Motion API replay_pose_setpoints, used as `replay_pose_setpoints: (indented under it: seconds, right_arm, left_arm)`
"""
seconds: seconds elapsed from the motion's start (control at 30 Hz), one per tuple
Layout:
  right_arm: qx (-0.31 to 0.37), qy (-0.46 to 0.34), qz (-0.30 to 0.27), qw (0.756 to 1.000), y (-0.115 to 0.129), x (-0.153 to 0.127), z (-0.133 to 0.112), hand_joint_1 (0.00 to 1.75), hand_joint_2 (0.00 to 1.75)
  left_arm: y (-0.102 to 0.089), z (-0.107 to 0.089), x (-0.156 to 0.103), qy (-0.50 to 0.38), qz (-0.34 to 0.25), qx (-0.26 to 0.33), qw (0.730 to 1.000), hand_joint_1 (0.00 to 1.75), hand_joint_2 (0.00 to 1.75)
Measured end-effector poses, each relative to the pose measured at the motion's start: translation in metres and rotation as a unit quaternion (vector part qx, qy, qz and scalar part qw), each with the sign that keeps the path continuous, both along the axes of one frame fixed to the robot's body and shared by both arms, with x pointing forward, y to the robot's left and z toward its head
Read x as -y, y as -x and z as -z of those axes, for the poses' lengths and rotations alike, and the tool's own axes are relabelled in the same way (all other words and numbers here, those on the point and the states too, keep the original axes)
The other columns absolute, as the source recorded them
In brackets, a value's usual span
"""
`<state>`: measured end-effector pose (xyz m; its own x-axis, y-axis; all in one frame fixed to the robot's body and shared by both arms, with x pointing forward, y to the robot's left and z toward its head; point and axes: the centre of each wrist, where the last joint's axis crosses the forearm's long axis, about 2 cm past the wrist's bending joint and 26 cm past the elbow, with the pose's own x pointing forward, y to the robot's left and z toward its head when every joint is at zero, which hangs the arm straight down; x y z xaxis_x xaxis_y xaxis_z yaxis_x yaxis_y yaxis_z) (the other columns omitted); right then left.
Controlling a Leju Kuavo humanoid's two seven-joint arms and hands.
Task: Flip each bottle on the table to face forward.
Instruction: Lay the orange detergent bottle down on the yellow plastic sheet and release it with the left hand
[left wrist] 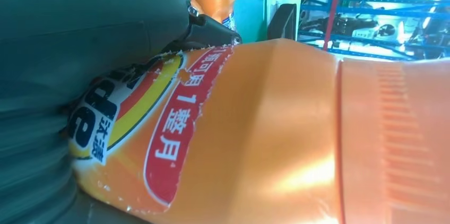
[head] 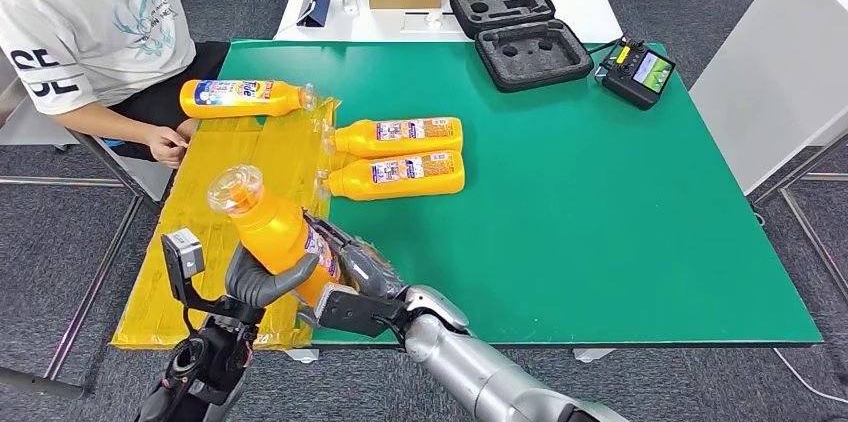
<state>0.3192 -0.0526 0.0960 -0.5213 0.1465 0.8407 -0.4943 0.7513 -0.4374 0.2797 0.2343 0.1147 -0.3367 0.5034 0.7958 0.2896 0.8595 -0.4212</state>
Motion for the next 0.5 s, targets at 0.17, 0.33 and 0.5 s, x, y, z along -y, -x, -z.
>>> replay_pose_setpoints:
  seconds: [0.17,0.33,0.5]
  right_arm:
    - [0.004,-0.039,0.002,0.999,-0.002,0.004,-0.008,0.00,0.00]
    - [0.010,-0.168,0.041,0.985,0.006,0.011,-0.029,0.00,0.00]
    - [0.084,-0.272,0.082,0.955,0.009,0.019,-0.075,0.00,0.00]
  left_arm:
    - [-0.002,-0.003,0.000,-0.002,-0.016,0.010,1.000,1.75,1.75]
    - [-0.005,-0.012,-0.004,-0.055,-0.109,0.052,0.991,1.75,1.75]
    - [-0.004,-0.010,-0.021,-0.084,-0.181,0.052,0.978,1.75,1.75]
